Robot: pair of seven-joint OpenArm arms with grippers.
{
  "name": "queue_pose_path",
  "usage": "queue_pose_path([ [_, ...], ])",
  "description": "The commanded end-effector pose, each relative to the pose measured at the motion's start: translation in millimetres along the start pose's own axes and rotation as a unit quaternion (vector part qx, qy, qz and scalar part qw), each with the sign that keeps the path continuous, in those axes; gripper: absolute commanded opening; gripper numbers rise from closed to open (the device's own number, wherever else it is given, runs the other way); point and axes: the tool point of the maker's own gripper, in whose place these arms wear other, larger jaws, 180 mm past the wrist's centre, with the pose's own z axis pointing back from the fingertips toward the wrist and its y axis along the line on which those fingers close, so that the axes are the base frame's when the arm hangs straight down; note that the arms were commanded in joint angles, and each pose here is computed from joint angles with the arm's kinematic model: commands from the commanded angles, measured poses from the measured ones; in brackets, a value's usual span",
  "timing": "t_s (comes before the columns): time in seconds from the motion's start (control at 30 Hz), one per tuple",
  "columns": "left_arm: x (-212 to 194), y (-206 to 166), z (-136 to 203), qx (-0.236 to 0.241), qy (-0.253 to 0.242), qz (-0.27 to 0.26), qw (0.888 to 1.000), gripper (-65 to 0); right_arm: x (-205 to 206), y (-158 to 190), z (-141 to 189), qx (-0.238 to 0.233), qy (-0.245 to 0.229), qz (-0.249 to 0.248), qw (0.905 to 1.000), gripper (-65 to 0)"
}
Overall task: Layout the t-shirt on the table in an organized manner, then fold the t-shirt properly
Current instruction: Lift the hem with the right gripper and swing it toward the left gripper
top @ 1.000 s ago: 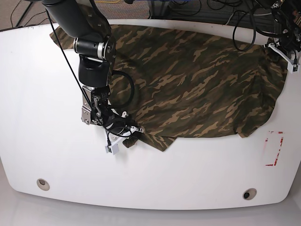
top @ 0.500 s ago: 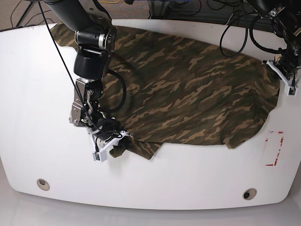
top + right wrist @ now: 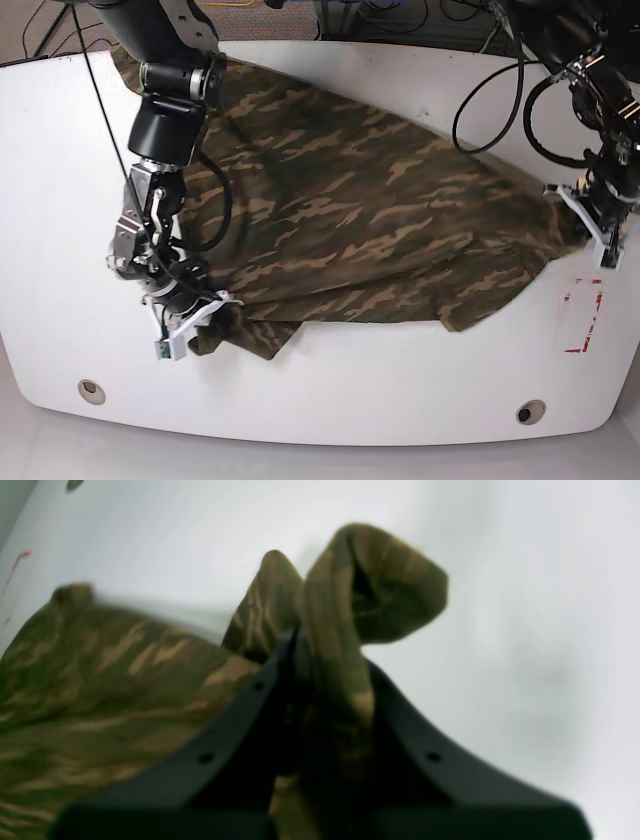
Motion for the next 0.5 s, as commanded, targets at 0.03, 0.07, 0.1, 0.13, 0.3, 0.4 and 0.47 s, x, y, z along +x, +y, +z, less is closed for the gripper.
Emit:
queue_pose_path([
  [0.03,53.3,16.9,11.1,0.023,-0.07,-0.005,0.997,-64.6,72.8,-10.2,15.4,-0.01,-0.08,0.032,0.9962,-63.7],
  [0.07,64.5,22.6,14.2,0.032,-0.082,-0.007,0.996,-64.6,82.3,-14.5,18.7,-0.015,-0.087,0.038,0.9954,-63.6],
  [0.1,76.0,25.6,16.6,0.037,-0.094,-0.008,0.995,-64.6,93.3,-17.2,21.8,-0.019,-0.095,0.044,0.9943,-63.6],
  [0.13,85.0,27.2,18.3,0.04,-0.103,-0.01,0.994,-64.6,103.2,-19.4,24.7,-0.022,-0.103,0.048,0.9933,-63.6],
  [0.3,145.6,29.2,33.0,0.048,-0.167,-0.029,0.984,-64.6,159.1,-31.0,44.1,-0.038,-0.145,0.074,0.9859,-63.4],
  [0.4,182.8,31.4,47.7,0.054,-0.209,-0.038,0.976,-64.6,199.6,-28.8,59.3,-0.04,-0.177,0.097,0.9786,-63.3],
  [0.47,204.2,33.6,58.5,0.059,-0.234,-0.042,0.97,-64.4,217.9,-25.8,65.9,-0.04,-0.186,0.109,0.9757,-63.3],
])
